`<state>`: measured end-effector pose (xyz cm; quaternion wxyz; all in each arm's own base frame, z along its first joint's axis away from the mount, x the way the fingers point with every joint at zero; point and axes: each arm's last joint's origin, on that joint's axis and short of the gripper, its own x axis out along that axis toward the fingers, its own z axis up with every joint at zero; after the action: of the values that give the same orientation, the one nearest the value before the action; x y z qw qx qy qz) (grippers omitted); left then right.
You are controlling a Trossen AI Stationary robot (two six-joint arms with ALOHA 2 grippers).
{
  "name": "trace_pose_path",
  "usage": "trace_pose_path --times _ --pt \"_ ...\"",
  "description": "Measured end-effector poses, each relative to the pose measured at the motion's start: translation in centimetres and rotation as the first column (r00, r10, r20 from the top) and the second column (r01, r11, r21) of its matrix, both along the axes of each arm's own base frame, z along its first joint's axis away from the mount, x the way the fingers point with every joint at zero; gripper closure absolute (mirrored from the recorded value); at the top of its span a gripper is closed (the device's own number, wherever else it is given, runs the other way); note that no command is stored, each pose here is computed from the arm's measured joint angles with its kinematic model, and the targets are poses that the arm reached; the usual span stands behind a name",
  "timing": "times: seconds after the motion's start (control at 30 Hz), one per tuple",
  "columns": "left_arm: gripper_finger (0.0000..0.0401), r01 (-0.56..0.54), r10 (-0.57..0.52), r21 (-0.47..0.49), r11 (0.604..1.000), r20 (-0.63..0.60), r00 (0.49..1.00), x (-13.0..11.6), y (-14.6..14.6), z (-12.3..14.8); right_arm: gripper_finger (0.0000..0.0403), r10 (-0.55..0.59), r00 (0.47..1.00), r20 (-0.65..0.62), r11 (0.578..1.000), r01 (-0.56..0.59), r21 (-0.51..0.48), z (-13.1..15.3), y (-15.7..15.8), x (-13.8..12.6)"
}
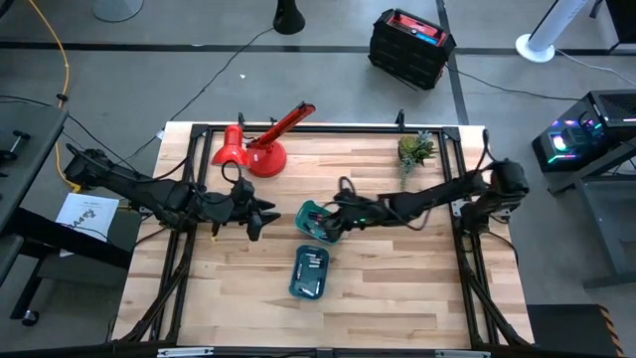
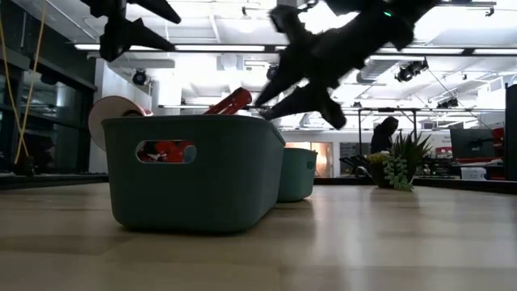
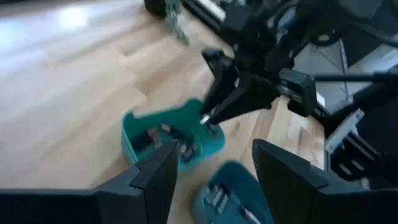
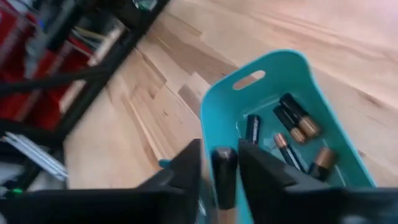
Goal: Sort batteries
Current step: Put the black battery into the light blue bin, then adjust the bins and align them on the table
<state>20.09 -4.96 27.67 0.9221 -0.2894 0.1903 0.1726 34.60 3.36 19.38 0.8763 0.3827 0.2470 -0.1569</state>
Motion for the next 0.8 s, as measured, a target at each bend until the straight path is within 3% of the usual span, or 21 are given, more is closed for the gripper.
trace_pose_path --times 0.2,0.37,0.47,0.6,0.67,0.8 --pt "0.0204 0.047 -0.049 -0.042 0.998 -0.043 0.998 -0.3 -1.1 -0.6 0.0195 0.122 0.967 -0.225 0.976 -0.158 -0.15 2.2 -0.1 2.2" --pt "0.0204 0.084 -0.089 -0.051 0.995 -0.116 0.989 0.3 -2.9 -2.1 0.018 0.135 0.897 -0.42 0.956 -0.23 -0.183 3.9 -1.0 1.6" --pt "0.0205 0.083 -0.096 -0.085 0.993 -0.164 0.982 0.8 -4.6 -4.6 0.0218 0.141 0.838 -0.527 0.945 -0.272 -0.179 3.3 -1.4 0.6" --pt "0.0236 0.007 -0.045 -0.186 0.983 -0.203 0.978 0.8 -6.6 -9.6 0.0335 0.129 0.794 -0.594 0.953 -0.264 -0.147 1.6 -1.5 -0.5" --pt "0.0276 -0.052 0.001 -0.246 0.968 -0.205 0.979 0.6 -7.4 -11.4 0.0384 0.172 0.819 -0.548 0.953 -0.278 -0.117 1.6 -1.4 -0.1" --pt "0.0381 -0.086 0.029 -0.326 0.941 -0.174 0.984 0.3 -8.8 -12.9 0.0395 0.199 0.882 -0.427 0.959 -0.265 -0.099 2.2 -1.0 1.0"
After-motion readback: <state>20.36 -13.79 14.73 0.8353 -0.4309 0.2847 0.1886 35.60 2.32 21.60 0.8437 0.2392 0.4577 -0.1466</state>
